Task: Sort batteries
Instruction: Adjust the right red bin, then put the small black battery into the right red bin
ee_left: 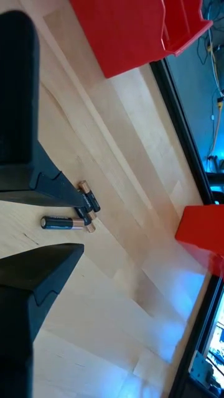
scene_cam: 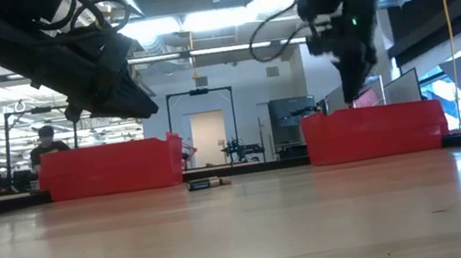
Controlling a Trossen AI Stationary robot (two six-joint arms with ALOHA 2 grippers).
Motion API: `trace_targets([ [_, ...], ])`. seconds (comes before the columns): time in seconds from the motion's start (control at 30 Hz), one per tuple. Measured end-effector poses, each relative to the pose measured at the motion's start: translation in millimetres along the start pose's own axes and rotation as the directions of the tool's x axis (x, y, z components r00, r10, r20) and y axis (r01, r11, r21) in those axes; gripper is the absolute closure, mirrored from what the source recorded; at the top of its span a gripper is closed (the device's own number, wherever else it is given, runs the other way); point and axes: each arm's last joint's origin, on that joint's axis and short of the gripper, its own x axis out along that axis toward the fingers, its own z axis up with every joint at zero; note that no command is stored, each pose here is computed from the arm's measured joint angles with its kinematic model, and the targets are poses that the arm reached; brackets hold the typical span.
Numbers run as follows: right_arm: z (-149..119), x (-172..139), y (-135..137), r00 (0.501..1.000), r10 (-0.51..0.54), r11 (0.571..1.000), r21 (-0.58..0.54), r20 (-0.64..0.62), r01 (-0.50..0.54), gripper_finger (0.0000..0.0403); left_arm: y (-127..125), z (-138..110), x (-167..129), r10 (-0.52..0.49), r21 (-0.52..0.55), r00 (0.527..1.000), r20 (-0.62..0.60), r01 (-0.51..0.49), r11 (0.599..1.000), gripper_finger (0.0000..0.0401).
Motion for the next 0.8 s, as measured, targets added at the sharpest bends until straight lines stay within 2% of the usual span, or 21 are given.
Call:
trace_targets([
  [0.17, -20.0, 32.8, 12.3, 0.986, -0.165, 0.984, 0.077, 0.032, 0.162, 0.0396, 0.0, 0.0, 0.0, 0.0, 0.0, 1.0, 0.0, 0.0, 1.0, 0.0306],
  [0.33, -19.6, 54.8, -0.3, 0.946, -0.306, 0.944, 0.165, 0.106, 0.286, 0.0388, 0.0, 0.0, 0.0, 0.0, 0.003, 1.0, 0.0, 0.0, 1.0, 0.0306],
  [0.63, -0.7, 72.9, -18.5, 0.915, -0.338, 0.938, 0.16, 0.22, 0.308, 0.0396, -0.9, 0.1, -0.7, -0.006, -0.002, 1.0, 0.002, 0.006, 1.0, 0.0306],
  [0.8, -2.4, 65.4, -6.5, 0.923, -0.307, 0.95, 0.134, 0.233, 0.282, 0.0394, -0.7, -0.3, -0.7, -0.004, -0.006, 1.0, -0.001, 0.004, 1.0, 0.0306],
])
